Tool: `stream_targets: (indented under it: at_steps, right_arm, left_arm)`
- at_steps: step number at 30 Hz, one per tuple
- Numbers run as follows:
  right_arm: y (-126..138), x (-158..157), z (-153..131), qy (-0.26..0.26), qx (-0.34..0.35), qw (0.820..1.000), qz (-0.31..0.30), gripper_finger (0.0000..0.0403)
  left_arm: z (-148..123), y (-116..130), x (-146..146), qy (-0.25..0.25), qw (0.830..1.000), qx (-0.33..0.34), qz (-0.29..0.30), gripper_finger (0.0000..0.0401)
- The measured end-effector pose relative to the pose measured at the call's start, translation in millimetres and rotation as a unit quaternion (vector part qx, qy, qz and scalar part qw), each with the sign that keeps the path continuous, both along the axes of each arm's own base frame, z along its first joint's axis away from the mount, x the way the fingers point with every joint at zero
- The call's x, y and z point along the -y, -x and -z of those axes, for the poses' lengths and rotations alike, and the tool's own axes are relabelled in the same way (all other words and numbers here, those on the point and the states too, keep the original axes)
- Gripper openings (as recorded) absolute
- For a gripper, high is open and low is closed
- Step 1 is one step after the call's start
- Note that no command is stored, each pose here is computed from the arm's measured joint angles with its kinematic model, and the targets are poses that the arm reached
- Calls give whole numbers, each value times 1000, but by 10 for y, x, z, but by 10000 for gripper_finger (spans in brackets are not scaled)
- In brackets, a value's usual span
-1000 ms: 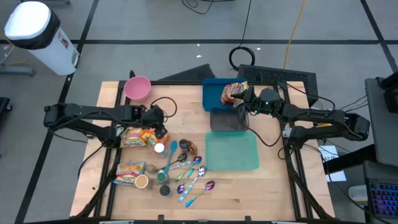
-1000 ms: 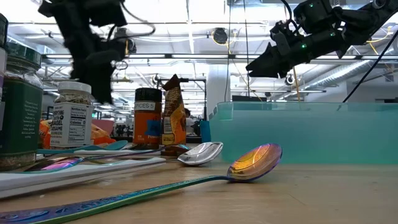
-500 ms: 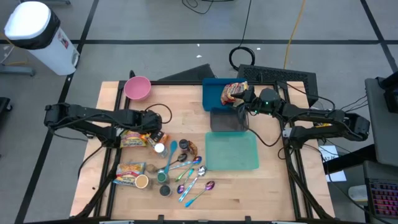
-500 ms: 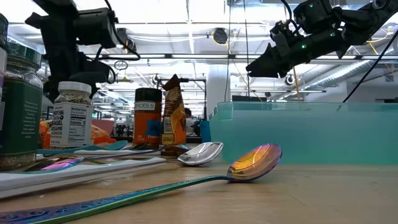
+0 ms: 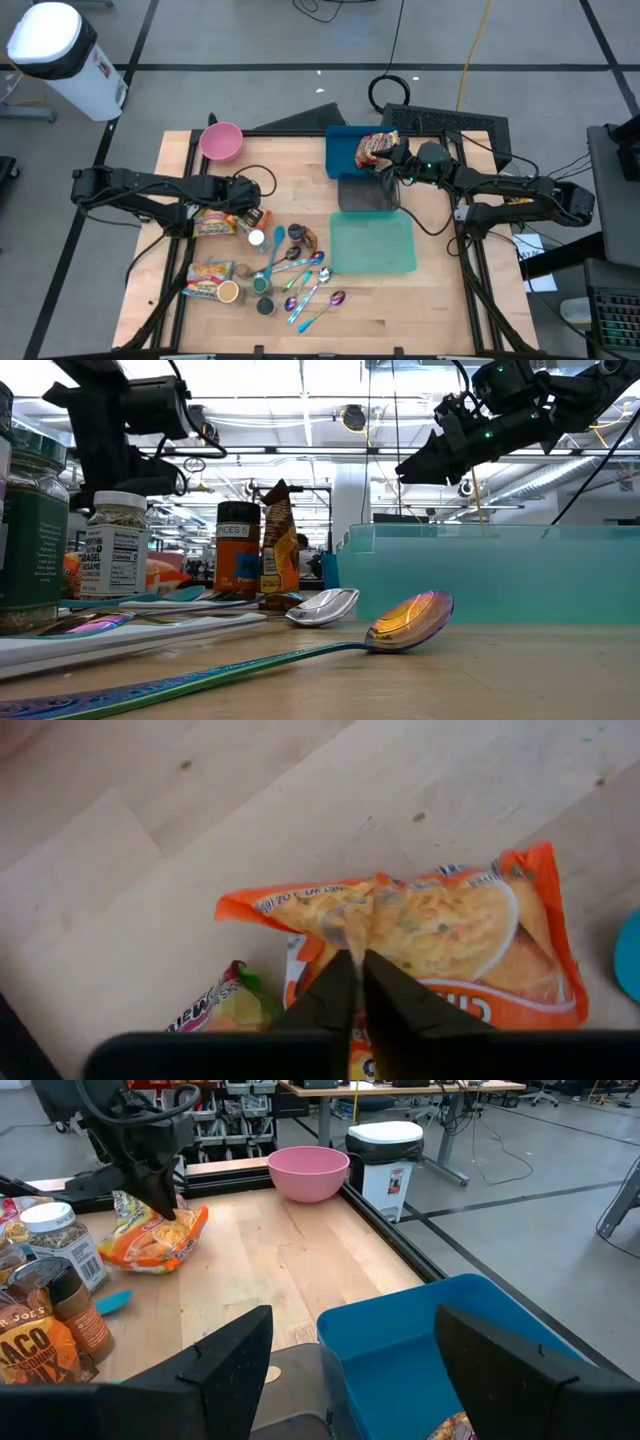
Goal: Pick & Place Food Item
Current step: Put the orange noodle pack into the blue bin
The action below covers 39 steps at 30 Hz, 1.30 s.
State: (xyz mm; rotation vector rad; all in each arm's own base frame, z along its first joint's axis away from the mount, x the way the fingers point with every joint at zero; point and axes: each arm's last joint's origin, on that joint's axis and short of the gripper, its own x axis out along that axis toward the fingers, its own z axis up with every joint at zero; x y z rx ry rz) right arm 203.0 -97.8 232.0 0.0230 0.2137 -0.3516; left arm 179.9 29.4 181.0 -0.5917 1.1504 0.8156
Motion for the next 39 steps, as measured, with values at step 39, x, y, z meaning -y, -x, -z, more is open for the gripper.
stream_targets:
  at_steps: [39]
  right_arm:
    - [-462, -95, -3, -140, 155, 977, -35, 270]
  left_arm:
    - [-997, -978, -404, -379, 785, 255, 418, 6]
